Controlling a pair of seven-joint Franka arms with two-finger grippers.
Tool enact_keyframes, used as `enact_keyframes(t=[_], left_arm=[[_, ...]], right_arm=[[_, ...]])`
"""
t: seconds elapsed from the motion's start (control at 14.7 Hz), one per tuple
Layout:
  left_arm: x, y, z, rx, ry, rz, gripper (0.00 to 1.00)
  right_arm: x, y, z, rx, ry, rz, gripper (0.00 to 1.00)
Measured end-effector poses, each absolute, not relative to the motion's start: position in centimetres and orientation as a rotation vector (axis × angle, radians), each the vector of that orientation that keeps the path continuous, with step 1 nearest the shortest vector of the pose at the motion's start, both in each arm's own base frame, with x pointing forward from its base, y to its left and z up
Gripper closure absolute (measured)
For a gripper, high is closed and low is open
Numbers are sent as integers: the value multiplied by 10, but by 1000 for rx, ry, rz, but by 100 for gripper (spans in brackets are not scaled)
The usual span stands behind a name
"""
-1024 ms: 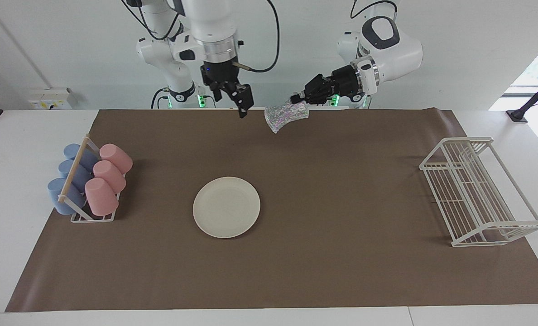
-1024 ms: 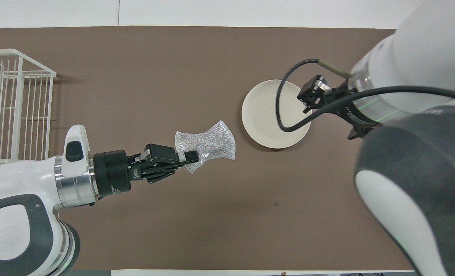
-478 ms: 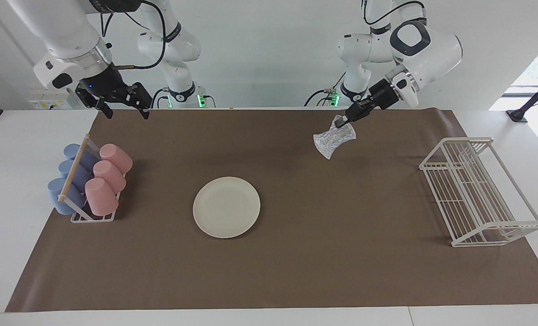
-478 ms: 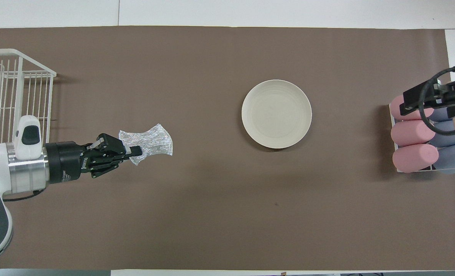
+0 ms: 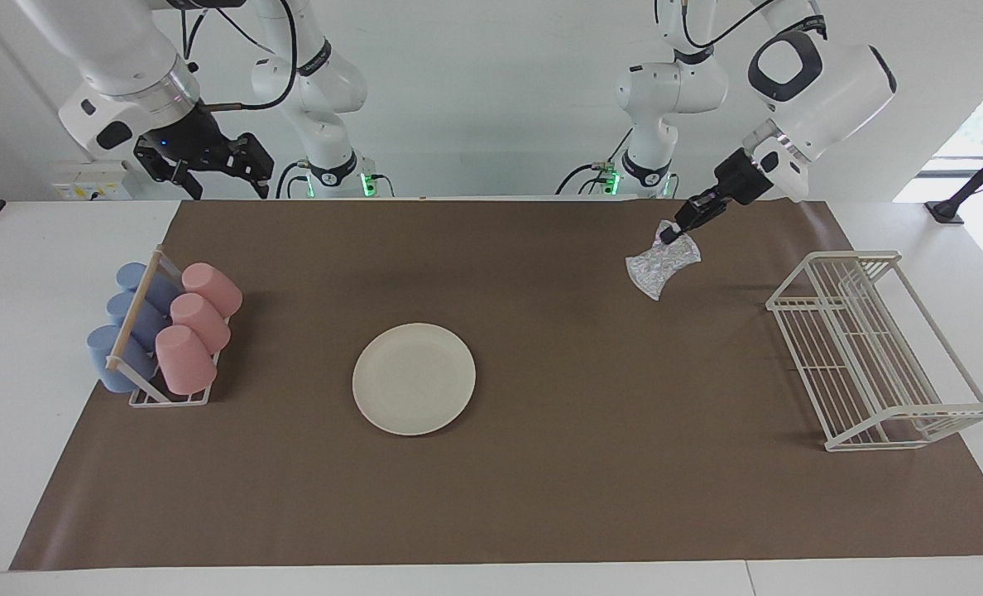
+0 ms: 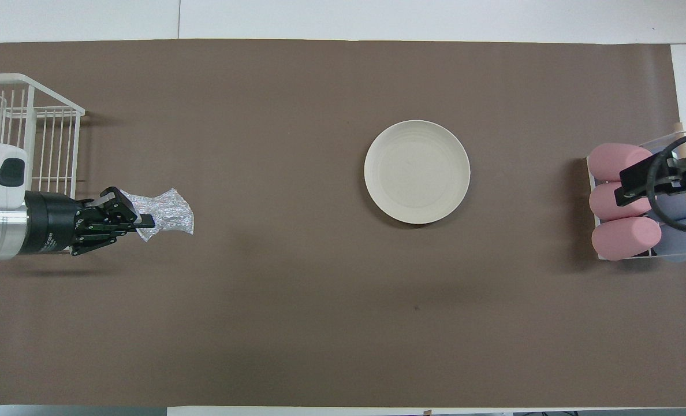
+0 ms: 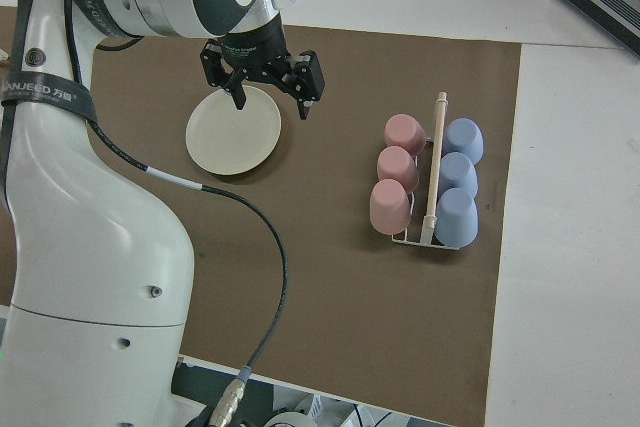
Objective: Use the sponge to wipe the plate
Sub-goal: 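Carry the scrubber toward the white basket with the left gripper, then lower the scrubber into the basket and open the left gripper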
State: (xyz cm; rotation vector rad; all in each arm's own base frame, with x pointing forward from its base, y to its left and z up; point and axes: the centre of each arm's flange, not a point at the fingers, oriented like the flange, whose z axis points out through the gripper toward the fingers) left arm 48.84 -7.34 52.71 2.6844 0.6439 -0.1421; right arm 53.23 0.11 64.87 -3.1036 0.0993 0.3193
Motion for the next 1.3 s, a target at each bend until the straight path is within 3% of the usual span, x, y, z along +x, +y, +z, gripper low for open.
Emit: enact_keyframes(t=[0.61, 0.89, 1.3], left_arm=[[513, -73, 570, 3378, 498, -154, 94], [521, -84, 554, 3677, 399, -130, 94], [559, -76, 497, 4082, 181, -132, 94]], right_arm=[[532, -25, 635, -3103, 123, 248, 0], [539, -25, 638, -3110, 123, 149, 0], [543, -25, 641, -3112, 123, 103, 0]])
